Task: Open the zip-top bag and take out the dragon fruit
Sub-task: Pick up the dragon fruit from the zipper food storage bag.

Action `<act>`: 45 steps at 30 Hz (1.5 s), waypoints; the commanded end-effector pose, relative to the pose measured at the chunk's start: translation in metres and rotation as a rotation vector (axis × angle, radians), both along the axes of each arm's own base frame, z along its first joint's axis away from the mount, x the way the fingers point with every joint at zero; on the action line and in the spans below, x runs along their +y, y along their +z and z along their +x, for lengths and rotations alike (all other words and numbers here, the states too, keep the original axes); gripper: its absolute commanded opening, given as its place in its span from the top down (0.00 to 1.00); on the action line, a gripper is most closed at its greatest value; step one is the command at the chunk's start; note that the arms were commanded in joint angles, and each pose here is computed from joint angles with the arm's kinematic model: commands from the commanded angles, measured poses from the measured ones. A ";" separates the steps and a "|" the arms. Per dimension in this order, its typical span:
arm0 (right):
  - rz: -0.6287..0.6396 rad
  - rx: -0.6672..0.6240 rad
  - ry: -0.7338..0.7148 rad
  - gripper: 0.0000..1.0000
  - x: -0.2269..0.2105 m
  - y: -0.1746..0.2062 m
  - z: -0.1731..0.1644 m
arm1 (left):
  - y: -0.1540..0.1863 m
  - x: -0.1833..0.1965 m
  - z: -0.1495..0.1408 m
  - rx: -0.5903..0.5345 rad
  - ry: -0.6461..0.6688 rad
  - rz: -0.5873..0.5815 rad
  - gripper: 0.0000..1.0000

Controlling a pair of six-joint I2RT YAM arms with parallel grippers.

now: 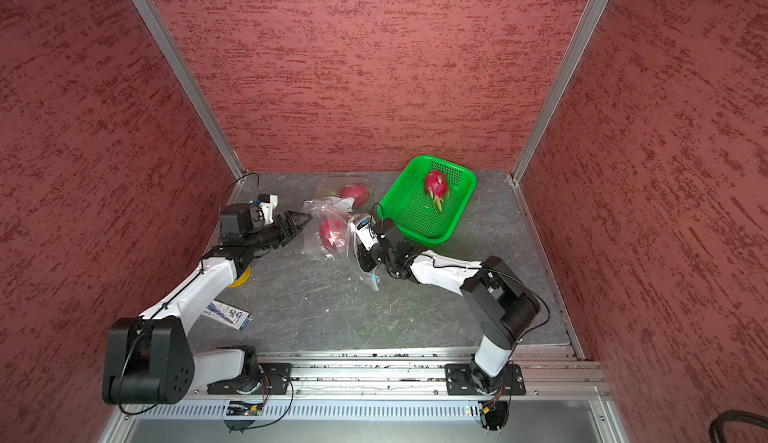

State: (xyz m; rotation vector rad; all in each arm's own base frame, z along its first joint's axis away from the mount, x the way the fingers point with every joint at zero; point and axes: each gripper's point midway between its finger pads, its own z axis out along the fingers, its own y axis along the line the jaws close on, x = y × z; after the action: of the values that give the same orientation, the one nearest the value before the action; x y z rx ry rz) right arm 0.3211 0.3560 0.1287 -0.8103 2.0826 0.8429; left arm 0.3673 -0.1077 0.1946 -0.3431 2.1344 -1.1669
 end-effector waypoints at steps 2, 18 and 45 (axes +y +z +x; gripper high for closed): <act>0.039 -0.022 -0.009 1.00 -0.001 0.013 0.001 | -0.003 0.000 0.003 -0.024 -0.015 0.001 0.20; 0.105 -0.029 -0.005 1.00 -0.003 0.026 -0.004 | -0.007 -0.025 0.024 -0.081 -0.108 -0.090 0.70; 0.295 -0.002 -0.110 1.00 -0.053 0.066 -0.019 | 0.033 0.097 0.068 -0.184 0.298 0.130 1.00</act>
State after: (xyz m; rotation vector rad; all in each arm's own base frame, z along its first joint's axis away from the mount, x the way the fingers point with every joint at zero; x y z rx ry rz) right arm 0.3010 0.3062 0.1768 -0.5750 1.9851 0.9940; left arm 0.4273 -0.0237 0.2240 -0.4473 1.9282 -0.9124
